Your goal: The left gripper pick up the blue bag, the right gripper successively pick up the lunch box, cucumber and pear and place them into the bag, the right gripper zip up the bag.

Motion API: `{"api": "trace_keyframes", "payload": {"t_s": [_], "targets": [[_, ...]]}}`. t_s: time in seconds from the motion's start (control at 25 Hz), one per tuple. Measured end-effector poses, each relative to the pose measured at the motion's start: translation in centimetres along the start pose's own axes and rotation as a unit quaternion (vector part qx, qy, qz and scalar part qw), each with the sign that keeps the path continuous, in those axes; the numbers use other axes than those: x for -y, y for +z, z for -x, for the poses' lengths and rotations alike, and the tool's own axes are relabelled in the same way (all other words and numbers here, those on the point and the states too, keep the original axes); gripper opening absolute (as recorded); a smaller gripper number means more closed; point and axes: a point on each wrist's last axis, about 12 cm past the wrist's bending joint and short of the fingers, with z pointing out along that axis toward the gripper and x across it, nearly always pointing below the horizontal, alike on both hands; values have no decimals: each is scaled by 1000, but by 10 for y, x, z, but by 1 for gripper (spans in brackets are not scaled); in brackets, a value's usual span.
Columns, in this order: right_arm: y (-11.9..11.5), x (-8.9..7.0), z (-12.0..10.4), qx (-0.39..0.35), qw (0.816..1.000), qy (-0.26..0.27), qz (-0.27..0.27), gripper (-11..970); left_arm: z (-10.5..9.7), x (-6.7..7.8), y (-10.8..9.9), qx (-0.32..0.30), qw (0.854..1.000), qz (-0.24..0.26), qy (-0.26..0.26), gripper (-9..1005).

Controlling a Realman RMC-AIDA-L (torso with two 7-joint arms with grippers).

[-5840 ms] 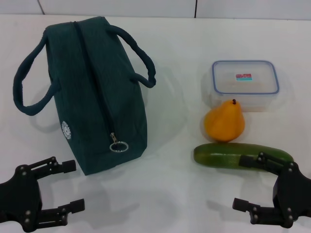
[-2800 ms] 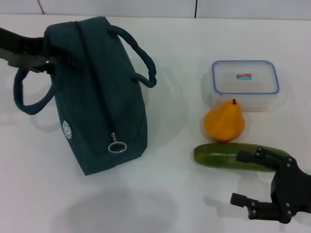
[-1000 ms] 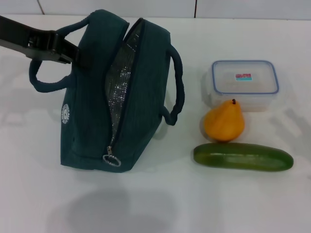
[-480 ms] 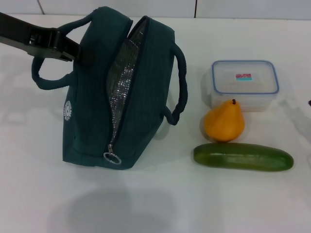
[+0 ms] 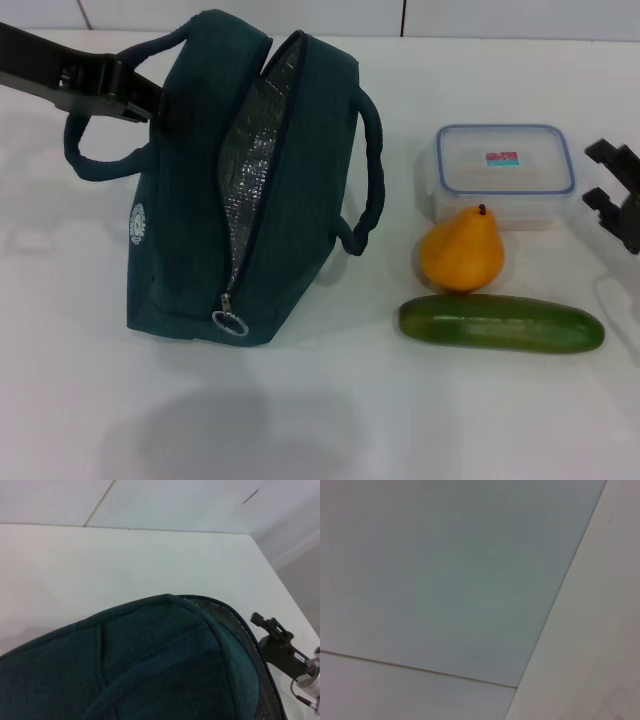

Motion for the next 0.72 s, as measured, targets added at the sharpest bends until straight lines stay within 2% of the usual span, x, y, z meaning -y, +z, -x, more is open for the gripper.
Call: {"api": "trace_keyframes", "payload": {"t_s": [0.36,0.72], "targets": [[22,-10,4,-9,1000,-11,-3,781,2,2,-2,3,1000,3,6,40],[30,-14,5,-11,1000,-15,-2,776,4,4,-3,4,1000,6,12,40]]}}
